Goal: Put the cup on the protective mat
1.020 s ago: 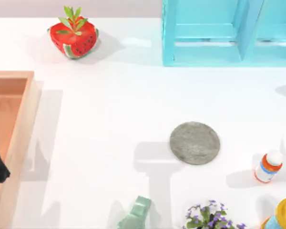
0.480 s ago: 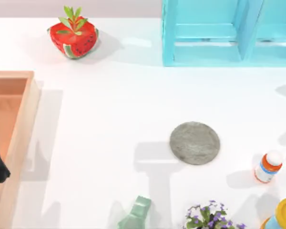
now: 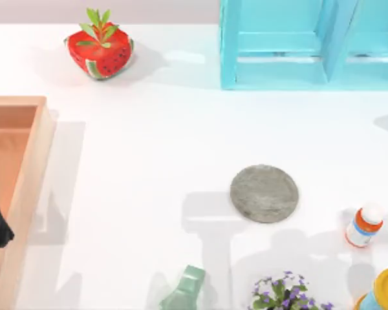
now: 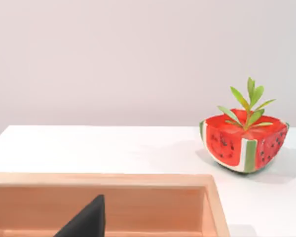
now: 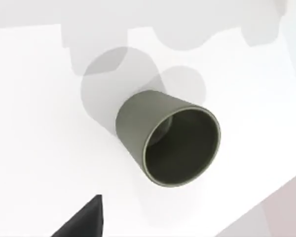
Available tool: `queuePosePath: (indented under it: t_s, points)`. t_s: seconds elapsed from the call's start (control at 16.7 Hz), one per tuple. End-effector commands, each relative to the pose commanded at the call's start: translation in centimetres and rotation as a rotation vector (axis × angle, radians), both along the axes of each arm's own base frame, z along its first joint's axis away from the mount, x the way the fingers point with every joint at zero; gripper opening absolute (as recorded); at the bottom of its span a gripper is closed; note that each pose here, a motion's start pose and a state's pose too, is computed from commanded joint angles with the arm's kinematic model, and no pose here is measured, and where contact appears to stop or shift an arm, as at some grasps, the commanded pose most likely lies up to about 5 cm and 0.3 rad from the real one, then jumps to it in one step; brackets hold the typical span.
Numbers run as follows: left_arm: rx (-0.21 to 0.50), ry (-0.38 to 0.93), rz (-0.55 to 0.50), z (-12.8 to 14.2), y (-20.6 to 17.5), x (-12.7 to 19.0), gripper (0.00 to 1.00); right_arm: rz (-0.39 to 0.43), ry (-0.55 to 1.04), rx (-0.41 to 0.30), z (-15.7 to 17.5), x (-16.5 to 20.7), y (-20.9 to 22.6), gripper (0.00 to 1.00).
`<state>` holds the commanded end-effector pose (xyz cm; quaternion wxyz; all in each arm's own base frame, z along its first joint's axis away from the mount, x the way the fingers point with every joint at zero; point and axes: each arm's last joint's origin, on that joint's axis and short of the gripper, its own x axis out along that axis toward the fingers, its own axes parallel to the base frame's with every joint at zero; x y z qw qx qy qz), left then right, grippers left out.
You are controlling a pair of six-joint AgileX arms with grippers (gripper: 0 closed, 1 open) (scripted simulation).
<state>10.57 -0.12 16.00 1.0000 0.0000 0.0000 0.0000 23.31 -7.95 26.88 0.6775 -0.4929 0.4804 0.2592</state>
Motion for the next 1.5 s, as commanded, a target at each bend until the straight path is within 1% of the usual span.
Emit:
queuePosePath:
  t_s: [0.12,0.3,0.42,0.54,0.66,0.9,1.02,1.14,1.5]
  points:
    - [0.000,0.000,0.000,0.0,0.0,0.0,1.00,0.114,0.137,-0.016,-0.4,2.0,-1.7,1.00]
    - [0.000,0.000,0.000,0.0,0.0,0.0,1.00,0.266,0.302,-0.004,-1.4,4.3,-4.1,1.00]
    - [0.000,0.000,0.000,0.0,0.0,0.0,1.00,0.342,0.379,0.017,-2.2,5.3,-5.3,1.00]
    - [0.000,0.000,0.000,0.0,0.0,0.0,1.00,0.388,0.425,0.034,-2.8,5.8,-6.1,1.00]
    - [0.000,0.000,0.000,0.0,0.0,0.0,1.00,0.402,0.439,0.040,-3.0,6.0,-6.4,1.00]
    - [0.000,0.000,0.000,0.0,0.0,0.0,1.00,0.406,0.436,0.039,-2.9,6.0,-6.2,1.00]
    - [0.000,0.000,0.000,0.0,0.0,0.0,1.00,0.404,0.439,0.041,-3.4,6.0,-6.2,1.00]
    - [0.000,0.000,0.000,0.0,0.0,0.0,1.00,0.402,0.442,0.043,-5.0,6.1,-6.3,1.00]
    - [0.000,0.000,0.000,0.0,0.0,0.0,1.00,0.401,0.434,0.036,-11.8,6.2,-6.5,1.00]
